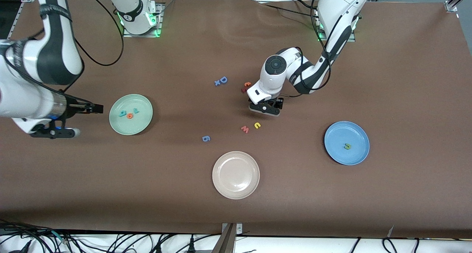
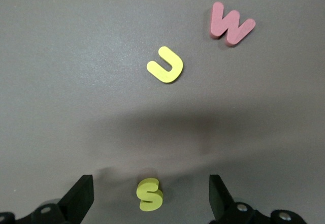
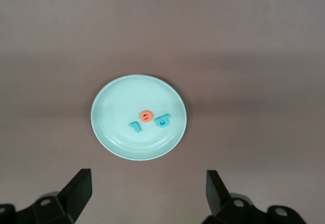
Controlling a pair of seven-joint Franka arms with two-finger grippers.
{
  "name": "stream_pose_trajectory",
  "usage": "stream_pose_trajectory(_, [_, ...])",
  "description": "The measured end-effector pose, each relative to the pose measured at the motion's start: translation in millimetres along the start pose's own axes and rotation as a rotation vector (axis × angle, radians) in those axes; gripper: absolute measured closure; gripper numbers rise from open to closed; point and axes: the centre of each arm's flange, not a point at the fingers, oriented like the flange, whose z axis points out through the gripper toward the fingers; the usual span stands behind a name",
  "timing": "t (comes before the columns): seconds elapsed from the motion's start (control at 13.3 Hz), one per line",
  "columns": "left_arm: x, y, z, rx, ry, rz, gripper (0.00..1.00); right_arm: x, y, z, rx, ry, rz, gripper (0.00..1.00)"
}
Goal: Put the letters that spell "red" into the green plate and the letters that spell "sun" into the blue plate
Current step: 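Retract the right arm while the left gripper grasps the yellow s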
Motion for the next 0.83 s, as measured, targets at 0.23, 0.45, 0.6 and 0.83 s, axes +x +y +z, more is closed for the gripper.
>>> stream_pose_trajectory(0.23, [-1, -3, 2, 0.002, -0.004, -0.017, 0.00, -6, 11, -43, 0.002, 0.068, 0.018, 0.00])
stream_pose_trajectory(0.45, [0, -8, 4, 0.004, -0.008, -0.034, 0.00, -20, 23, -60, 0.008, 0.060, 0.035, 0.00])
stream_pose_trajectory(0.6, [-1, -8, 5, 0.004, -0.011, -0.046, 0.02, -22, 25, -62, 0.009, 0.058, 0.039, 0.00])
stream_pose_trajectory(0.83, [-4, -4, 8, 0.002, -0.017, -0.069, 0.10, -29, 30, -71, 0.015, 0.077, 0.043, 0.00])
